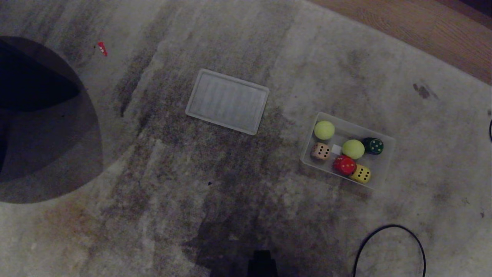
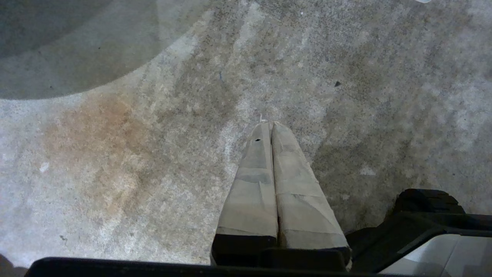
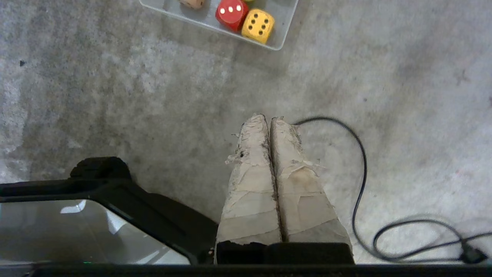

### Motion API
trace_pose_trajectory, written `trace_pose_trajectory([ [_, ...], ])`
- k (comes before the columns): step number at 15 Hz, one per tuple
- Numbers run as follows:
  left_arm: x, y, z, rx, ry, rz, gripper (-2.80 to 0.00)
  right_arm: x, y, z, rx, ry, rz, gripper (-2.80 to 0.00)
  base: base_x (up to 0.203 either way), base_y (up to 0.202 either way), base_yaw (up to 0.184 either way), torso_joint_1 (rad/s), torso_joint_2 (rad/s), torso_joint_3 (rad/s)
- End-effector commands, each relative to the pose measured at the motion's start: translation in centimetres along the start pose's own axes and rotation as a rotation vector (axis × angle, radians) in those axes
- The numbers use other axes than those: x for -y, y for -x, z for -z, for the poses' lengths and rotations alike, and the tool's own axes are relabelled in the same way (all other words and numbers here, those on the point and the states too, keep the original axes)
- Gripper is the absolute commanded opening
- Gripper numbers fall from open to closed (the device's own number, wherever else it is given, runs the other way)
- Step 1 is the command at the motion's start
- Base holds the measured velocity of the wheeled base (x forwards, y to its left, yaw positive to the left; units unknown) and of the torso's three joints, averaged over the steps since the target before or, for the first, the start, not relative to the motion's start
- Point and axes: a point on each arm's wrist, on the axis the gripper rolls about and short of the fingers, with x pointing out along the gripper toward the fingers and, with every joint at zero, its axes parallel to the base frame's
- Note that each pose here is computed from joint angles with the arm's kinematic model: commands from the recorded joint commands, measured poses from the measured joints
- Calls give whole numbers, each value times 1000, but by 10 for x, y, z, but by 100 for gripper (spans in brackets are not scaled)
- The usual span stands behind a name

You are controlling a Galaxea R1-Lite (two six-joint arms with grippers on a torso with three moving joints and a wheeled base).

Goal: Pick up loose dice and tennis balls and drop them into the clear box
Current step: Close the lid

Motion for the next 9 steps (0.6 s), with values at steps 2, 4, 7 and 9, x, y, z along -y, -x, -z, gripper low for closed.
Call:
trace_pose_trajectory([
  [2,0,0,0,-2,0,-1,-280,0,0,1,1,-2,-2,-280,0,0,0,0,0,0],
  [4,0,0,0,-2,0,-1,-280,0,0,1,1,9,-3,-280,0,0,0,0,0,0],
  [7,0,0,0,-2,0,-2,-280,-1,0,1,1,42,-29,-280,0,0,0,0,0,0],
  [9,0,0,0,-1,-38,13,-280,-1,0,1,1,45,-31,-280,0,0,0,0,0,0],
])
